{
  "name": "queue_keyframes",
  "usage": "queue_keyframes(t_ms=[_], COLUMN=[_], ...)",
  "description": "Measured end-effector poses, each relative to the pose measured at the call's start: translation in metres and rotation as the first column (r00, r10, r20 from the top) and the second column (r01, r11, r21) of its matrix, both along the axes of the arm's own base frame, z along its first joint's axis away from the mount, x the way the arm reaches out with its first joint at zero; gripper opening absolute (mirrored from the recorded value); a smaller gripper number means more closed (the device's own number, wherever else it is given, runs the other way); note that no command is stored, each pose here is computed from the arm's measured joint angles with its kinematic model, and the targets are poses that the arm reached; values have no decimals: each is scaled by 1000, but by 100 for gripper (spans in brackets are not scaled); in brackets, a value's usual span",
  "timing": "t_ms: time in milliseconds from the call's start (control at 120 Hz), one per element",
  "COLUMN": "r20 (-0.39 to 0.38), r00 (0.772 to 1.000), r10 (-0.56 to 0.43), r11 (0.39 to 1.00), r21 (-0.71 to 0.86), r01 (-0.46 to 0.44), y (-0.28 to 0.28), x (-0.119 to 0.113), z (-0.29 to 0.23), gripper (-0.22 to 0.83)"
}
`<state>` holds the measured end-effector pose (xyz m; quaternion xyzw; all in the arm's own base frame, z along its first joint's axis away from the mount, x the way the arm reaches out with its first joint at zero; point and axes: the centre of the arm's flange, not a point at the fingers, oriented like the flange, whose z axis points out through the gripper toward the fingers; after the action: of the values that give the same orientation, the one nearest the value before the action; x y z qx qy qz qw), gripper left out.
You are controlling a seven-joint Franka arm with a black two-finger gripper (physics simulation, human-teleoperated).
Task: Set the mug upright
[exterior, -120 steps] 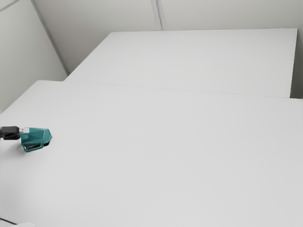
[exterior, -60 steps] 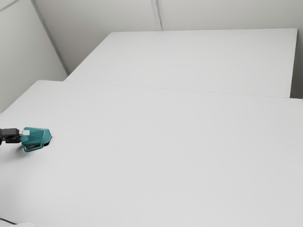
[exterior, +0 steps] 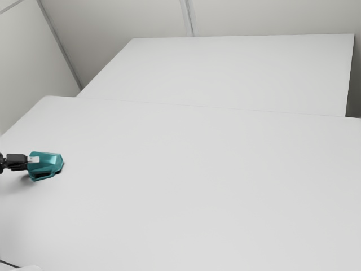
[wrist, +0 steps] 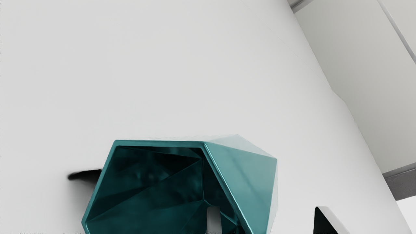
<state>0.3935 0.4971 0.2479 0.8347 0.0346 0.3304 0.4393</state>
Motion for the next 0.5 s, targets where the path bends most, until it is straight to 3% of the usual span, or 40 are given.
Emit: queue_keyframes(t_ms=[333,500], r20=[-10,-15], r00=[1000,1000], r10=[6,8], r11=[1000,1000], r21=[4,9], r01=[-6,-7], y=[2,3], x=[-3,-4], z=[-1,-2], gripper=[-3,-11])
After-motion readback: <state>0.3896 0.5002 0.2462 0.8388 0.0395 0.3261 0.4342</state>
